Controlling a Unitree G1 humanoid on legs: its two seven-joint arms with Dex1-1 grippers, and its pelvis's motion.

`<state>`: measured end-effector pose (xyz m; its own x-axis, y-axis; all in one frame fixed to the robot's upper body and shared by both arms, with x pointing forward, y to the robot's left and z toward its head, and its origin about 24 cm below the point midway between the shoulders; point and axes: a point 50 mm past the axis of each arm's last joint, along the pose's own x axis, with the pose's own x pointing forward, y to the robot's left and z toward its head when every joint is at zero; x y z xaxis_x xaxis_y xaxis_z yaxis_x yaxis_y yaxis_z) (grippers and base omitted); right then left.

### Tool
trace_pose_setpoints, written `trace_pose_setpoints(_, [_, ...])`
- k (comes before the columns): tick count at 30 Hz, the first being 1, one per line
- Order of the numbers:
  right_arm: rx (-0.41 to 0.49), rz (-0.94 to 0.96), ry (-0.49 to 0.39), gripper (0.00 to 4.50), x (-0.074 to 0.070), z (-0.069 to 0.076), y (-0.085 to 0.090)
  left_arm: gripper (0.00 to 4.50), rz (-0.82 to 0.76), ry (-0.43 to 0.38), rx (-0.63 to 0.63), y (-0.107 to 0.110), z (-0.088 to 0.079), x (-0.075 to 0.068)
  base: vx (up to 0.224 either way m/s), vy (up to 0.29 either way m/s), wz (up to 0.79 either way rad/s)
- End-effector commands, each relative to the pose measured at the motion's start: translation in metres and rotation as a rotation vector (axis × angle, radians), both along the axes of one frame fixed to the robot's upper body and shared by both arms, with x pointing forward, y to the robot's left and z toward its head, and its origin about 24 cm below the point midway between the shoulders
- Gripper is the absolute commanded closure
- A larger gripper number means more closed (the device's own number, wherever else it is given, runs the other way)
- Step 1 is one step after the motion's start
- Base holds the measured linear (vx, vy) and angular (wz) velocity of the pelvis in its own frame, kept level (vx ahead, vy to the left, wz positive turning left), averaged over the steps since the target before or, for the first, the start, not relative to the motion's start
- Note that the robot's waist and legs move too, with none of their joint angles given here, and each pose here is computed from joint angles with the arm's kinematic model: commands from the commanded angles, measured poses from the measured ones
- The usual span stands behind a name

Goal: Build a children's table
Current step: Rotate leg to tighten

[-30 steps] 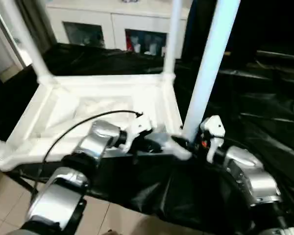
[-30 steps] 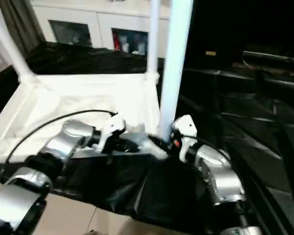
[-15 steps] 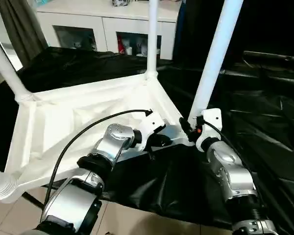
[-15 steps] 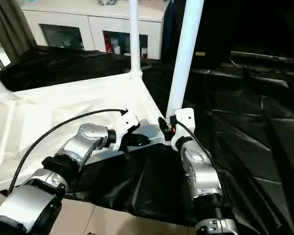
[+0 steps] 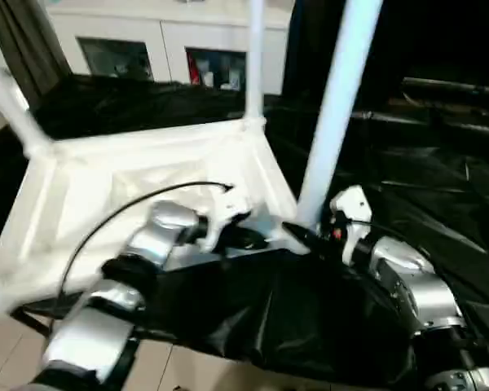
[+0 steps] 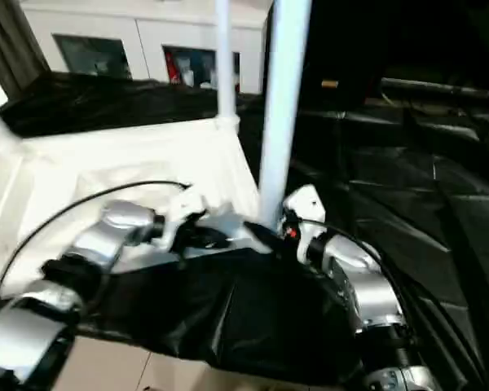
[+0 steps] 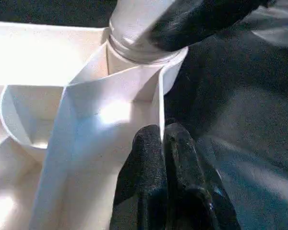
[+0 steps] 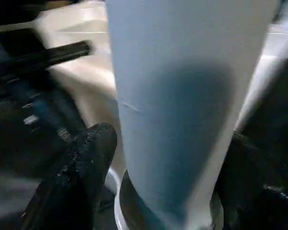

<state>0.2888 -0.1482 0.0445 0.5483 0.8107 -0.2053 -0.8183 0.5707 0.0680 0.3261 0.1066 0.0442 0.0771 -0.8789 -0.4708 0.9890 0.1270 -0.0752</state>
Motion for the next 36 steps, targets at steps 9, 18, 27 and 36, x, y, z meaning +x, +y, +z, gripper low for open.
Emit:
trace_pose_setpoints(9, [-0.013,0.274,0.091,1.63,-0.019,-0.003,0.004,4.50,-0.113,0.131,-0.004,0.014,-0.010,-0.017,0.000,0.000,0.00])
trace_pose_setpoints(18, [-0.015,0.294,0.107,2.31,-0.018,-0.005,0.008,4.50,-0.099,0.118,0.000,0.015,-0.007,-0.013,0.000,0.000,0.00])
trace_pose_setpoints(27, [-0.033,-0.007,0.114,2.44,-0.009,-0.024,0.012,4.50,0.069,0.029,-0.016,0.004,-0.003,0.002,0.000,0.000,0.00])
trace_pose_setpoints(36, [0.046,-0.535,0.191,2.48,0.007,-0.046,0.037,4.50,0.315,-0.087,-0.007,-0.047,-0.005,0.016,0.000,0.000,0.00])
